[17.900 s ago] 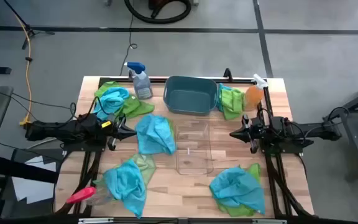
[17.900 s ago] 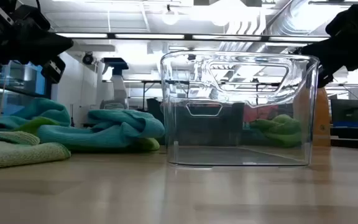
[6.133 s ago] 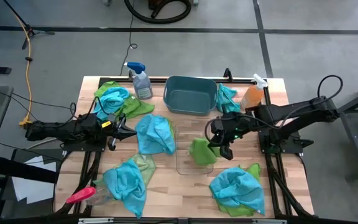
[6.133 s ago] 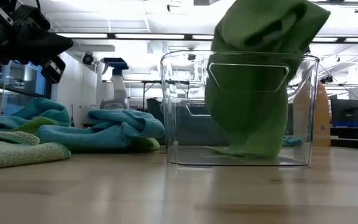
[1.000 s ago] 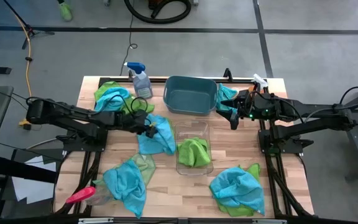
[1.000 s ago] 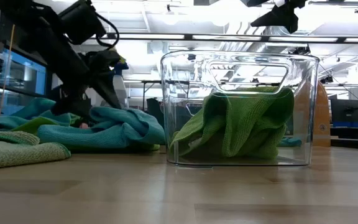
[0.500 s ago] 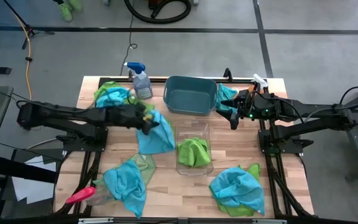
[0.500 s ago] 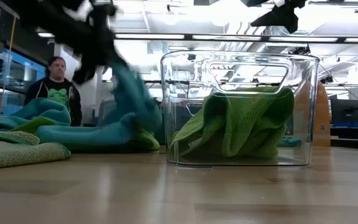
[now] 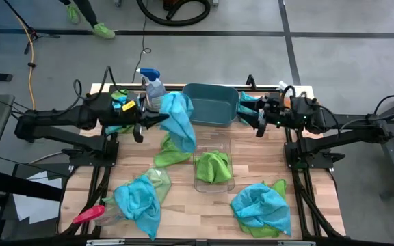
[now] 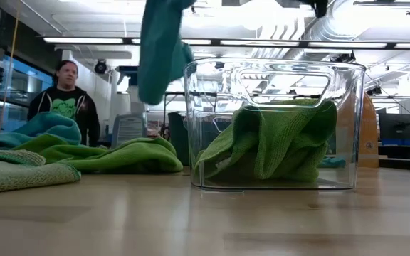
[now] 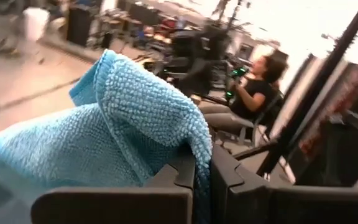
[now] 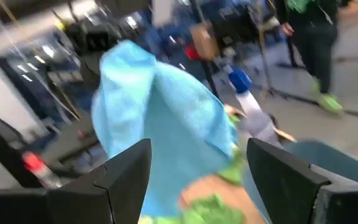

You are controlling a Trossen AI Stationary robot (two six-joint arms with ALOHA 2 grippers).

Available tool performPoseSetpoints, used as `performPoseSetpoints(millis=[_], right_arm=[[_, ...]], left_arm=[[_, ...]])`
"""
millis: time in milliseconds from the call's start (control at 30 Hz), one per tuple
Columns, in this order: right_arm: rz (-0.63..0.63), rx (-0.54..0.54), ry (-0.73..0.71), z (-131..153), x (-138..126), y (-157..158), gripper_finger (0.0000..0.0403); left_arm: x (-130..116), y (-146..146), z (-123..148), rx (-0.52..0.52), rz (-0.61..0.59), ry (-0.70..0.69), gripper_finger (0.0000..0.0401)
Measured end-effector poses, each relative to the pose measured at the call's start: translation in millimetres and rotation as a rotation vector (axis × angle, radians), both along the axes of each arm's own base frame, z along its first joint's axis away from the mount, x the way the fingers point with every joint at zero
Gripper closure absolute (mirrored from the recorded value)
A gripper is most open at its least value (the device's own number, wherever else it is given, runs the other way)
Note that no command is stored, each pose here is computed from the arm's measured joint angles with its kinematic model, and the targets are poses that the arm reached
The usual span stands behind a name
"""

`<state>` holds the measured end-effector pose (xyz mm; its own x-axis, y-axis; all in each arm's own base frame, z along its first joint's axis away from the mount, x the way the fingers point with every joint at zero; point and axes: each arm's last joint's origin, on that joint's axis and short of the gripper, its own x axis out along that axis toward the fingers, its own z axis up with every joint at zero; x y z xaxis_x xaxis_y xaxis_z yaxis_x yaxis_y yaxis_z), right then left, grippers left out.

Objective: Sort microfiber towel by color & place in baskets
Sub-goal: Put the blue microfiber towel into the blue bin

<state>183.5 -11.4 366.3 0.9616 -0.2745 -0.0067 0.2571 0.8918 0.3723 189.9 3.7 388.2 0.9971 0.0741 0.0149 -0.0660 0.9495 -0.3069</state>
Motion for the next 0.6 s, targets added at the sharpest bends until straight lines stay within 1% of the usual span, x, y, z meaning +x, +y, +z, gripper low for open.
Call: performPoseSetpoints(millis=[133,233,500,600], right_arm=[[0.074,-0.011,-0.156,15,1,2,0.0142],[0.13,-0.031,-0.213,20,4,4,0.0142],[0.145,-0.045,-0.212,20,4,4,0.0142],[0.144,-0.059,-0.209,20,4,4,0.0142]], left_arm=[[8,-7,14,0.105,-0.057,-0.022,0.0401],[13,-8,16,0.137,-0.063,-0.028,0.0401],[26,-8,12,0.143,-0.058,-0.033,0.0401],[38,-5,11,0.189,-0.036,-0.065,0.0401]])
